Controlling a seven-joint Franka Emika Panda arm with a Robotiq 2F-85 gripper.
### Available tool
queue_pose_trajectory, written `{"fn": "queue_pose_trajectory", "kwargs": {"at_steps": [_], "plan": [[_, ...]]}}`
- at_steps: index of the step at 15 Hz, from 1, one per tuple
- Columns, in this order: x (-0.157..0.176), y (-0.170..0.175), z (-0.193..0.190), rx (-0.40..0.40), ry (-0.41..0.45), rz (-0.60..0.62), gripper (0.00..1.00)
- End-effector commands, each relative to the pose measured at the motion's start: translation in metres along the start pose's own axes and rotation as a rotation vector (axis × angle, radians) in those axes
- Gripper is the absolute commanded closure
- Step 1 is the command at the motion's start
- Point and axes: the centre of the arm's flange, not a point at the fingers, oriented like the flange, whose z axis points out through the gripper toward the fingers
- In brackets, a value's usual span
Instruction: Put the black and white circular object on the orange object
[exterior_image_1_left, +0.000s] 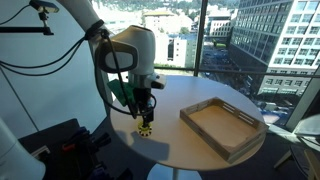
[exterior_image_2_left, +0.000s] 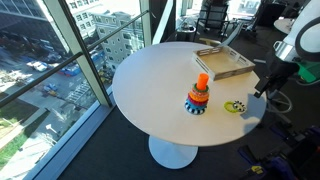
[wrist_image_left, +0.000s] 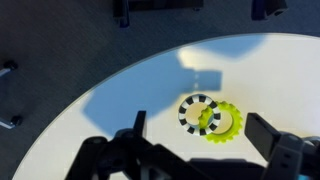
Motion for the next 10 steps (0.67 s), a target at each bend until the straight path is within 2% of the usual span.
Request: {"fn": "queue_pose_trajectory", "kwargs": {"at_steps": [1,10], "plan": [[0.023,-0.008,0.02,0.017,0.005,-0.009,0.0],[0.055,-0.018,0.061,0.018,-0.022,-0.001,0.0]]}}
